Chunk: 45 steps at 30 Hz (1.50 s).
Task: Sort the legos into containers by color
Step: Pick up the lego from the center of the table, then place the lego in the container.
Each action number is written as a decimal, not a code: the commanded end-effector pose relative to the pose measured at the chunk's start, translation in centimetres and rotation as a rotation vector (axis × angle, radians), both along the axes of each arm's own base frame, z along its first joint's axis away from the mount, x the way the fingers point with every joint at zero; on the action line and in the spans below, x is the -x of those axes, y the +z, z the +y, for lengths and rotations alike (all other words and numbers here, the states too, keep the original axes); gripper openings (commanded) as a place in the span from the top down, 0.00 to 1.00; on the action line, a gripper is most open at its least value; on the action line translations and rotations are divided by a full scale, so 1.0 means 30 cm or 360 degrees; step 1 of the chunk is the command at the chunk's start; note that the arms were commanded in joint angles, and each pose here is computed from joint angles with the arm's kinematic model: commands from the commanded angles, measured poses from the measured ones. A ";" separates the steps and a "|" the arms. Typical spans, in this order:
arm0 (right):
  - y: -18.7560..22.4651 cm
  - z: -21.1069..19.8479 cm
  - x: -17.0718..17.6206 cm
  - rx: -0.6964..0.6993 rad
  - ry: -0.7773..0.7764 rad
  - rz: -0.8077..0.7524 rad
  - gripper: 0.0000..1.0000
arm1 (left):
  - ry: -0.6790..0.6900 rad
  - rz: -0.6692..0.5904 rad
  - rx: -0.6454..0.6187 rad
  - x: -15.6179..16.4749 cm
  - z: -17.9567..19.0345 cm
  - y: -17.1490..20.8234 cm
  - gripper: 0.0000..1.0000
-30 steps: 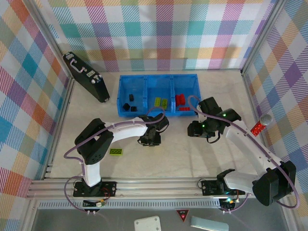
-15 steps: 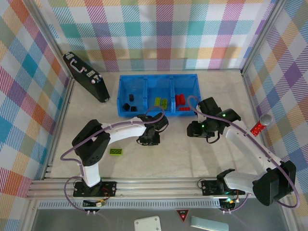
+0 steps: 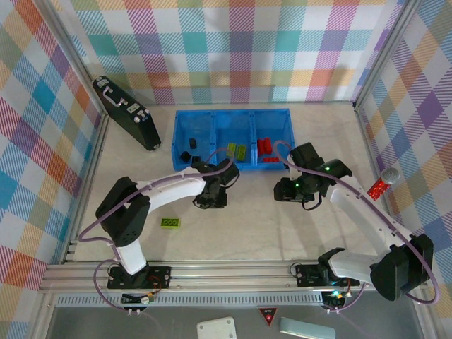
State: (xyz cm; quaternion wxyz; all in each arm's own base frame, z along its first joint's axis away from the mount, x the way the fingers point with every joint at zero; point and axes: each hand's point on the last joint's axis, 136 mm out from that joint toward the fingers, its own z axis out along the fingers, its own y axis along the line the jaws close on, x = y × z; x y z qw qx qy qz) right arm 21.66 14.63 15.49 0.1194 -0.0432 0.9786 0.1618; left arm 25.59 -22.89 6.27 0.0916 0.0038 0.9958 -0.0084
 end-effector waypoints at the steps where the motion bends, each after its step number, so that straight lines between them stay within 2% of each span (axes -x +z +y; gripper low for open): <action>1: 0.019 0.018 -0.006 -0.0026 0.0004 -0.0016 0.55 | -0.0034 -0.0039 -0.0024 -0.020 0.050 0.075 0.65; 17: 0.025 0.006 0.004 -0.0010 -0.0003 -0.0021 0.55 | 0.0017 -0.0101 0.0000 -0.180 0.182 0.182 0.65; 23: 0.029 -0.004 0.012 0.0002 -0.0012 -0.0025 0.55 | 0.0013 -0.0130 0.0088 -0.299 0.185 0.205 0.65; 33: 0.045 -0.029 0.031 0.0032 -0.0029 -0.0041 0.55 | 0.0041 -0.0171 0.0119 -0.515 0.195 0.226 0.65; 45: 0.052 -0.055 0.061 0.0057 -0.0039 -0.0043 0.55 | 0.0072 -0.0163 0.0170 -0.706 0.202 0.155 0.65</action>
